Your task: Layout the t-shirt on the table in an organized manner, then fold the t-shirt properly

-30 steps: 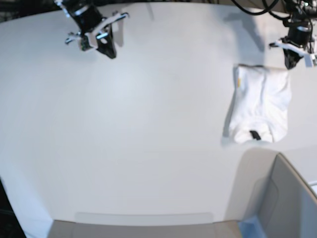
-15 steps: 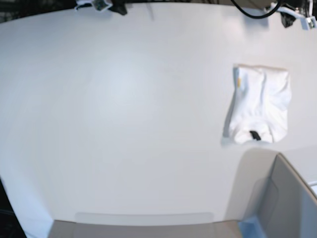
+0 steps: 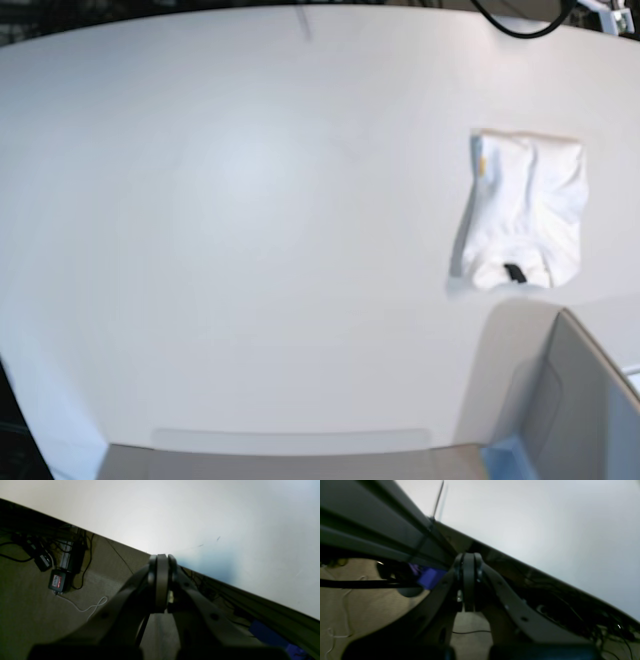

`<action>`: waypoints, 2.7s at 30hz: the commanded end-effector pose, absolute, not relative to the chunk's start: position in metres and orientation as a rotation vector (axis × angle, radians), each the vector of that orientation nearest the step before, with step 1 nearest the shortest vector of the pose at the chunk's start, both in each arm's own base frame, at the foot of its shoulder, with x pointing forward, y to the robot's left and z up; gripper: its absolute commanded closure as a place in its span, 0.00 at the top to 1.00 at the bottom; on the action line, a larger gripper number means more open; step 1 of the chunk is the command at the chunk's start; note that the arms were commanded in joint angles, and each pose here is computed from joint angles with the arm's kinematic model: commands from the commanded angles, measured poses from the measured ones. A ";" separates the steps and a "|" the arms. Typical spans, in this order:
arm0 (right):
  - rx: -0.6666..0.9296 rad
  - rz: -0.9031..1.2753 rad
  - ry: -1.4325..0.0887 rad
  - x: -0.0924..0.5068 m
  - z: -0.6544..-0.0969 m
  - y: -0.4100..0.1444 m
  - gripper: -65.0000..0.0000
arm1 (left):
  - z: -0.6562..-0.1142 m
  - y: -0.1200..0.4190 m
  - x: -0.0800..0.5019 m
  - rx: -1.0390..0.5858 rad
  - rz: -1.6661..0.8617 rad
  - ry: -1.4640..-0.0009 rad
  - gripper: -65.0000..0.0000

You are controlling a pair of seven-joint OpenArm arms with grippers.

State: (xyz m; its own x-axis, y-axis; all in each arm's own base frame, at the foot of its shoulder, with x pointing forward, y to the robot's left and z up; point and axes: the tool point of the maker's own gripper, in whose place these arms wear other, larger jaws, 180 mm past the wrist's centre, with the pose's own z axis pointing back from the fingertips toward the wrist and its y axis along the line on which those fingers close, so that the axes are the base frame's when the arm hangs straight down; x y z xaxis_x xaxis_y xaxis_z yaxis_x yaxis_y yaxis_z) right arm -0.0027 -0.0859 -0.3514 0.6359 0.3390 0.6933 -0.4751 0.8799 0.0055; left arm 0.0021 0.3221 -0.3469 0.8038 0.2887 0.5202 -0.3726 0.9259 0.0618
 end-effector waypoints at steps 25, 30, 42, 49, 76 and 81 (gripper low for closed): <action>-0.127 0.645 -0.286 -0.128 -0.445 -0.219 0.00 | -0.433 0.292 -0.082 0.032 0.461 -0.245 0.00; -0.169 0.685 -0.265 -0.126 -0.454 -0.240 0.00 | -0.443 0.290 -0.100 0.020 0.509 -0.204 0.00; -0.329 0.743 -0.205 -0.113 -0.490 -0.304 0.00 | -0.486 0.251 -0.155 -0.098 0.628 -0.038 0.00; -0.386 0.819 -0.078 -0.120 -0.533 -0.340 0.00 | -0.533 0.207 -0.154 -0.200 0.540 0.053 0.00; -0.253 0.865 0.069 -0.062 -0.630 -0.305 0.00 | -0.622 0.139 -0.139 -0.284 0.365 0.046 0.00; -0.247 0.840 0.036 -0.036 -0.642 -0.280 0.00 | -0.627 0.136 -0.121 -0.295 0.317 0.032 0.00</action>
State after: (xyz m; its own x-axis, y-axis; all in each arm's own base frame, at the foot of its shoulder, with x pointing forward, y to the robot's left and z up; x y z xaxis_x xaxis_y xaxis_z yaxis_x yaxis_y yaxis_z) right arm -0.0344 -0.2742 -0.6431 0.6673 0.7349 -0.1209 -0.7419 0.6415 -0.1954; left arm -0.1128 0.1373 -0.6288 0.9492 0.3084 -0.0626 -0.3133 0.9081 -0.2777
